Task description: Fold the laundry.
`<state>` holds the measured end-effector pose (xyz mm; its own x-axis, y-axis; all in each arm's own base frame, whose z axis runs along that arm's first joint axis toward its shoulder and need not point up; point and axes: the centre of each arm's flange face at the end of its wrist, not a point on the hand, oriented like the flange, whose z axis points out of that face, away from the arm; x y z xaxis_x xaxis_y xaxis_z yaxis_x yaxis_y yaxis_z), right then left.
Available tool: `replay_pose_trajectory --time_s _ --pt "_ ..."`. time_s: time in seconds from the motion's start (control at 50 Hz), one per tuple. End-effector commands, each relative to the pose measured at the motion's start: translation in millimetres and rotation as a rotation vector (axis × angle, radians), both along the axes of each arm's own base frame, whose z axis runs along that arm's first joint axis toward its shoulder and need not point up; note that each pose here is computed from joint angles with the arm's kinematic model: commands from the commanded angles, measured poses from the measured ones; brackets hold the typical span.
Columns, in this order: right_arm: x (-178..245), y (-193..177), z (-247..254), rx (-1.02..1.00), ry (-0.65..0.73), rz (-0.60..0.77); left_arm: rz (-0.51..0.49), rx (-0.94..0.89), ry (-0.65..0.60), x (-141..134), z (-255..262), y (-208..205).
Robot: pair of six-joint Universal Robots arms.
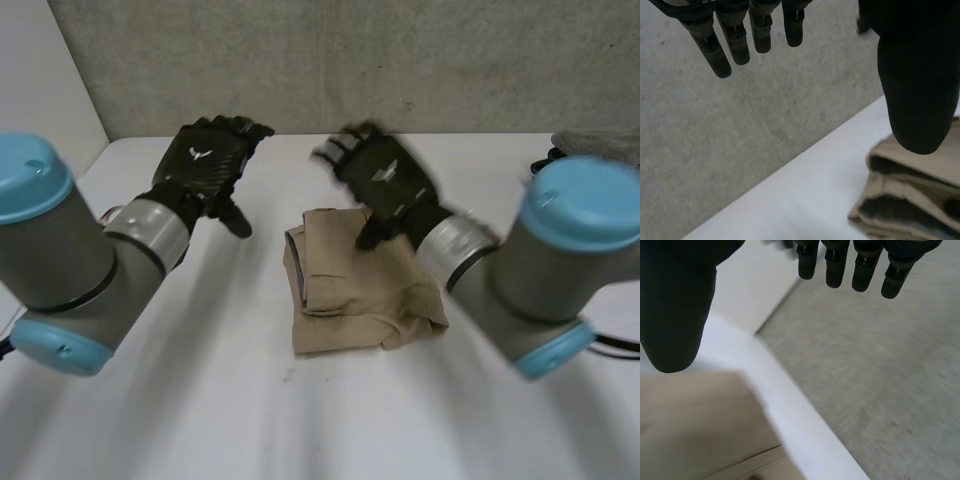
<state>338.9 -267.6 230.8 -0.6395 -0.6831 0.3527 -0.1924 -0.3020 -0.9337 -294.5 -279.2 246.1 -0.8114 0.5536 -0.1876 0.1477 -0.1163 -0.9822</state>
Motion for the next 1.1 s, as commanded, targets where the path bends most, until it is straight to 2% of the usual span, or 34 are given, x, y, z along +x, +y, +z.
replay_pose_trajectory --time_s 0.02,0.14,0.24,0.3,0.38,0.44,0.52,0.68,0.82,0.88,0.92,0.98,1.1 --pt "-34.4 -40.6 10.2 0.196 -0.116 -0.139 -0.086 -0.001 -0.005 -44.9 4.9 3.5" --pt "-46.7 -70.1 -22.0 0.366 -0.01 -0.26 -0.207 0.028 -0.033 -91.7 -24.5 5.3" --pt "-42.2 -79.5 -47.7 0.468 0.007 -0.242 -0.237 0.095 -0.131 -112.0 -72.3 1.6" --pt "-37.9 -79.4 -66.9 0.525 0.041 -0.207 -0.214 0.14 -0.183 -112.2 -92.2 -1.5" --pt "-38.2 -79.5 -94.3 0.575 0.125 -0.19 -0.109 0.252 -0.305 -95.9 -124.3 -10.2" --pt "-40.7 -79.3 -106.7 0.58 0.204 -0.191 -0.049 0.284 -0.359 -82.2 -129.0 -17.7" --pt "-43.4 -80.8 -104.8 0.553 0.269 -0.21 -0.038 0.303 -0.376 -73.1 -119.5 -17.9" --pt "-37.7 -69.2 -46.2 0.343 0.258 -0.242 -0.163 0.262 -0.285 -72.6 -59.4 8.4" --pt "-31.8 -16.3 -8.3 -0.006 0.281 -0.288 -0.228 0.18 -0.172 -55.2 7.4 26.5" --pt "-33.2 5.5 -11.0 -0.055 0.297 -0.282 -0.259 0.16 -0.104 -43.8 34.3 33.8" --pt "-34.4 30.0 -18.9 -0.058 0.305 -0.249 -0.291 0.162 -0.067 -38.4 46.3 38.8" --pt "-38.5 58.9 -43.6 0.024 0.333 -0.193 -0.395 0.202 0.004 -29.5 64.3 54.4" --pt "-42.1 87.7 -89.4 0.206 0.315 -0.149 -0.592 0.294 0.073 -17.6 76.6 84.4"
